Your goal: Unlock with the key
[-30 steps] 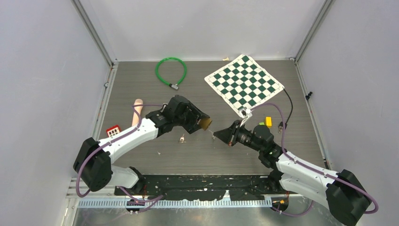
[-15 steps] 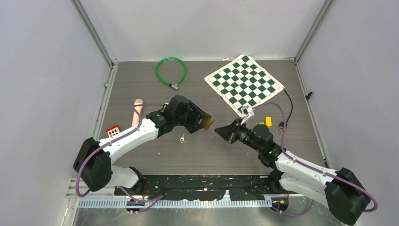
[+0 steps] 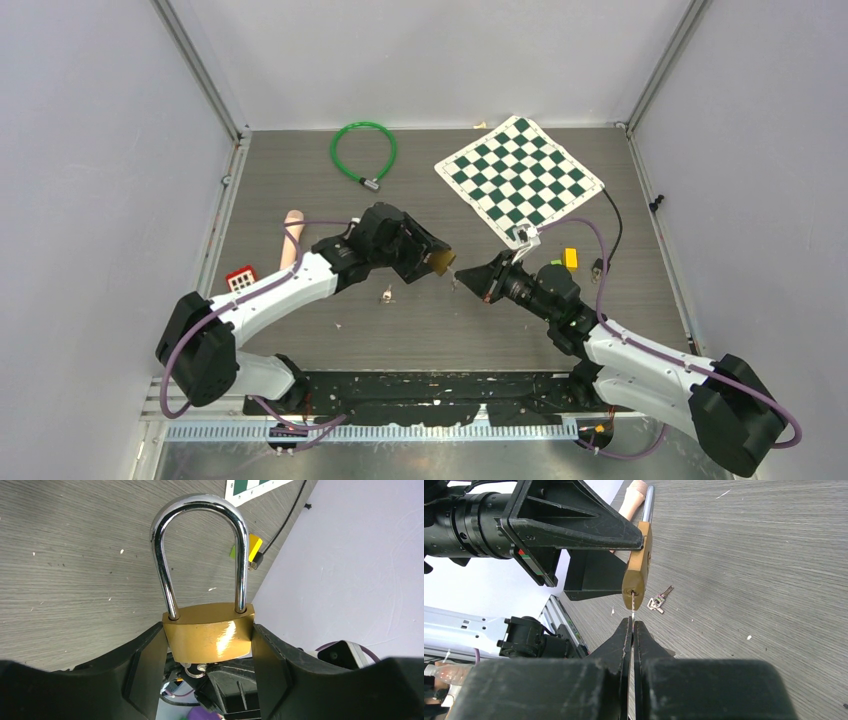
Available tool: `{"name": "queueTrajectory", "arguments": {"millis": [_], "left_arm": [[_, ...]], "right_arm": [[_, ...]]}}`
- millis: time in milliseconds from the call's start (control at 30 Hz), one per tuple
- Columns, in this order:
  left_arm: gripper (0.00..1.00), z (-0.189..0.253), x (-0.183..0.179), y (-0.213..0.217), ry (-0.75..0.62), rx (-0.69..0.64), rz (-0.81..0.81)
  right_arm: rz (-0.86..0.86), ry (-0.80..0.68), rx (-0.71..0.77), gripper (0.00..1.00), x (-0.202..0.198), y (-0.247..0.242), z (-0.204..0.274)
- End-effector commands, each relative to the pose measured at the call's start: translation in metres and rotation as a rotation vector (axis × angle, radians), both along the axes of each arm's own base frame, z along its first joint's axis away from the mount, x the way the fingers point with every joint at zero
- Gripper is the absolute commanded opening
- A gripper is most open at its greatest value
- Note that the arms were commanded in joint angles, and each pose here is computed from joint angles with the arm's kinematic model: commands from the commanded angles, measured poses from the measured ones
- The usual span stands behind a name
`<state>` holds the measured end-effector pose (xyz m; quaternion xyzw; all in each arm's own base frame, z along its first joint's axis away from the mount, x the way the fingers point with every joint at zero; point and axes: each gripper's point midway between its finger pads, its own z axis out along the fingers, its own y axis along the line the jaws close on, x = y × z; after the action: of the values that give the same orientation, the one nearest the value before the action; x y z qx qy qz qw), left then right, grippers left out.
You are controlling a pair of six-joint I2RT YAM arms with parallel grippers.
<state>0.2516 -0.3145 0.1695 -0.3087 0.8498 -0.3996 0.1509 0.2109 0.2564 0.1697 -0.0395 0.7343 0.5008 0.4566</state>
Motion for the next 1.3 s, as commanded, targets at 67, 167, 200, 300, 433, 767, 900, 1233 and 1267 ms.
{"name": "queueTrajectory", "arguments": {"millis": [67,167,200,300,433,767,900,1233,1267], "left_arm": [[0.01,0.040,0.005,-0.018,-0.139,-0.065,-0.028],[0.00,0.042,0.006,-0.018,-0.180,-0.016,-0.017],[0.00,0.043,0.006,-0.019,-0.191,0.006,-0.014],[0.01,0.044,0.001,-0.021,-0.213,0.068,-0.015],[0.02,0.046,-0.005,-0.029,-0.183,0.046,-0.008],[0.01,0.068,-0.011,-0.046,-0.189,-0.065,0.013],[0.01,0.082,-0.015,-0.048,-0.260,-0.118,-0.014],[0.00,0.135,-0.043,-0.053,-0.634,-0.389,-0.158],[0.00,0.141,-0.049,-0.054,-0.670,-0.411,-0.180]], "right_arm": [[-0.055,-0.037,0.050,0.05,0.010,-0.002,0.020],[-0.071,-0.024,0.054,0.05,0.012,-0.003,0.020],[-0.078,-0.019,0.057,0.05,0.013,-0.003,0.020],[-0.094,-0.022,0.069,0.05,0.016,-0.004,0.022],[-0.108,-0.064,0.087,0.05,0.020,-0.004,0.025],[-0.161,-0.193,0.069,0.05,0.028,0.000,0.025],[-0.150,-0.195,0.118,0.05,0.026,0.002,0.036],[0.055,-0.101,0.403,0.05,0.007,0.011,0.078],[0.073,-0.092,0.422,0.05,0.007,0.010,0.080]]}}
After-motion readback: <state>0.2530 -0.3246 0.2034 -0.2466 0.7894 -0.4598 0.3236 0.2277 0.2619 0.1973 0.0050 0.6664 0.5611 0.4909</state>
